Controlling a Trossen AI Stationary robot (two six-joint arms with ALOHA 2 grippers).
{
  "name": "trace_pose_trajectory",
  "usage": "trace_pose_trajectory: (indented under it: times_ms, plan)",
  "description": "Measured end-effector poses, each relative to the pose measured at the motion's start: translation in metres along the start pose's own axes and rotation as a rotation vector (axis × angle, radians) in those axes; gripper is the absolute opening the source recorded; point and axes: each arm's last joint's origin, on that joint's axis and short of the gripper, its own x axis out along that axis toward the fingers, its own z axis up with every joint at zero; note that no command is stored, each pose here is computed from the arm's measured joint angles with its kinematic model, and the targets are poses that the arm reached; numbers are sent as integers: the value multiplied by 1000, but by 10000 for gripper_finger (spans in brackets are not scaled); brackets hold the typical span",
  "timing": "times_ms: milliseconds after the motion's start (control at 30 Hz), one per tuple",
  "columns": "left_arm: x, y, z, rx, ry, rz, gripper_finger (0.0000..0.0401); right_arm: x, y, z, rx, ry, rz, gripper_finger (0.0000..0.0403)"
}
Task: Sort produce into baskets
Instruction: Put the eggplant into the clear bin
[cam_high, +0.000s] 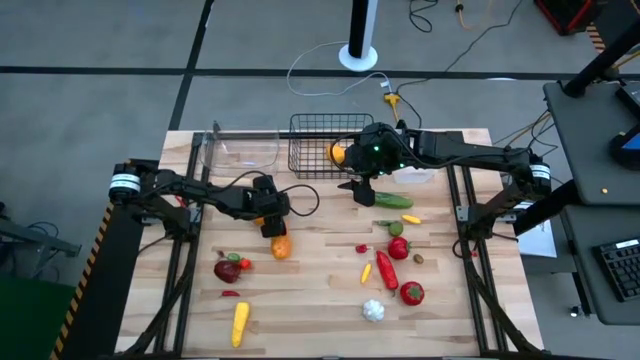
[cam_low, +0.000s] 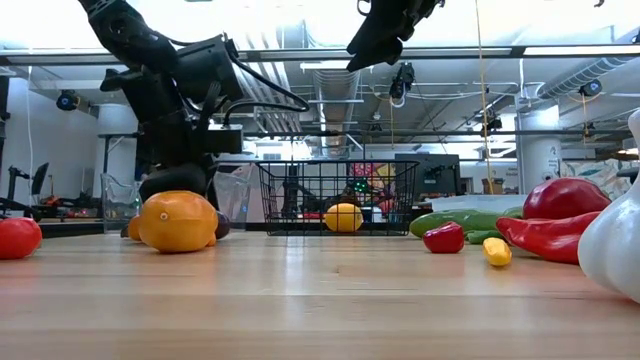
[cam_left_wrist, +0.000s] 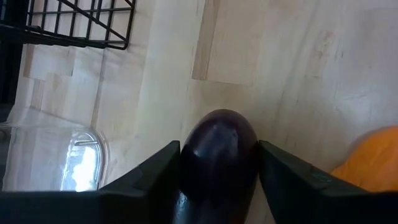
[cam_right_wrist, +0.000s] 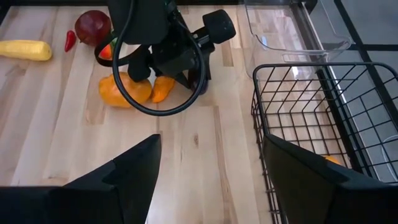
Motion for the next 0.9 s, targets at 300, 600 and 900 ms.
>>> trace_pose_trajectory:
  times_ms: [300, 600, 900]
  plan:
    - [-2, 0, 0, -16, 0, -5, 170, 0, 0, 0, -3, 0, 0, 274]
    - [-7, -4, 2, -7, -24, -39, 170, 0, 0, 0, -3, 0, 0, 267]
    - [-38, 2, 11, -31, -147, -53, 169, 0, 0, 0, -2, 0, 1, 270]
